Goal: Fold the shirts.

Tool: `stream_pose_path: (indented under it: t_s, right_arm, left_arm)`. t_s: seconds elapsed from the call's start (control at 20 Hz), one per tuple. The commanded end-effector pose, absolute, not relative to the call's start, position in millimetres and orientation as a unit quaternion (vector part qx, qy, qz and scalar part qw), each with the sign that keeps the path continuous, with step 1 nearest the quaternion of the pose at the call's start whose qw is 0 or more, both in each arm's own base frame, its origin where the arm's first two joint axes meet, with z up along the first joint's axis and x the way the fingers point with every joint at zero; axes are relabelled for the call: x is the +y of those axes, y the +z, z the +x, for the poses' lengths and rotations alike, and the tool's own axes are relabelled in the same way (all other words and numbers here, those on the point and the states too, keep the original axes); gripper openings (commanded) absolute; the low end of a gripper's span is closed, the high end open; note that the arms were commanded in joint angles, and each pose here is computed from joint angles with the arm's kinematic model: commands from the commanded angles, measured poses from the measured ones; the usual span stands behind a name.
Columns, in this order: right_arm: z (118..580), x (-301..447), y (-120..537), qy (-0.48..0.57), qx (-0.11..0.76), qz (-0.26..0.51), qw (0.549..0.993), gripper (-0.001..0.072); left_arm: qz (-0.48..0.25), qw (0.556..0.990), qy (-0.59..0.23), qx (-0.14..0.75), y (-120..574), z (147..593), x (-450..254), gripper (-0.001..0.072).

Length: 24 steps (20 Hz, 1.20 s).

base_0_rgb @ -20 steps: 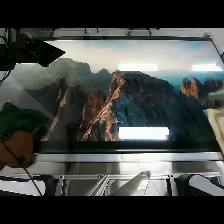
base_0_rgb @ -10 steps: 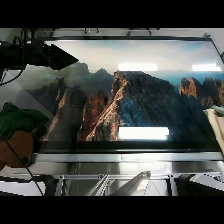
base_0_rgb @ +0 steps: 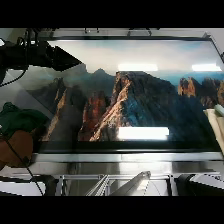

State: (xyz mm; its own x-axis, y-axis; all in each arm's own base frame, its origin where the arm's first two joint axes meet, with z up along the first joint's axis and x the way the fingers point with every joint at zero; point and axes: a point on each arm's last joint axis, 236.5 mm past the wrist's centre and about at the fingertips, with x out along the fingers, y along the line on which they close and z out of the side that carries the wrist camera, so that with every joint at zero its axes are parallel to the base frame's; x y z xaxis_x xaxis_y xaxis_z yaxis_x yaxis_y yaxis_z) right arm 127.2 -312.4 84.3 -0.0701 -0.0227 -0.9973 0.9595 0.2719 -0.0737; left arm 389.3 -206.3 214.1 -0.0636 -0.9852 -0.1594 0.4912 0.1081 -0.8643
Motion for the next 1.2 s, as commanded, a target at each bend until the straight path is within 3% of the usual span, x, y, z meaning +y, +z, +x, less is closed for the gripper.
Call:
stream_pose_path:
  t_s: [0.0,0.05,0.1,0.3,0.4,0.45,0.5,0.65,0.75,0.9,1.15]
  right_arm:
    - [66.1,-311.8,67.0,-0.513,0.64,0.373,0.433,0.0153]
    - [57.3,-310.2,63.9,-0.518,0.652,0.368,0.413,0.0304]
    - [52.7,-311.2,63.4,-0.523,0.656,0.363,0.406,0.0354]
    - [59.9,-309.1,62.4,-0.528,0.647,0.371,0.406,0.0375]
    - [92.6,-298.7,54.2,-0.493,0.639,0.397,0.439,0.0365]
    - [125.5,-286.4,48.6,-0.447,0.631,0.422,0.474,0.0234]
    - [166.9,-269.9,46.1,-0.385,0.618,0.447,0.519,0.0023]
    - [294.7,-199.8,70.0,-0.162,0.562,0.479,0.655,0.0019]
    - [342.7,-126.4,95.8,-0.04,0.542,0.453,0.707,0.0018]
    - [337.5,-27.1,93.6,0.04,0.551,0.375,0.744,0.0018]
    - [258.9,96.7,30.3,0.142,0.581,0.289,0.747,0.0019]
  left_arm:
    - [-0.294,0.613,-0.601,0.419,213.9,386.7,-206.4,0.0004]
    - [-0.294,0.613,-0.601,0.419,214.0,386.7,-206.4,0.0003]
    - [-0.294,0.612,-0.602,0.42,213.9,385.8,-206.4,0.0004]
    - [-0.294,0.611,-0.603,0.42,214.1,385.4,-206.3,0.0003]
    - [-0.298,0.619,-0.597,0.414,215.0,391.2,-206.9,0.0003]
    - [-0.303,0.623,-0.595,0.408,217.4,394.8,-207.4,0.0003]
    - [-0.315,0.623,-0.597,0.395,224.4,398.4,-208.0,0.0003]
    - [-0.307,0.643,-0.593,0.375,237.9,406.1,-197.9,0.0001]
    - [-0.291,0.642,-0.58,0.408,227.1,386.7,-199.4,0.0]
    - [-0.298,0.625,-0.566,0.447,203.9,325.4,-216.7,0.0002]
    - [-0.311,0.616,-0.486,0.536,95.4,214.6,-239.0,0.0003]
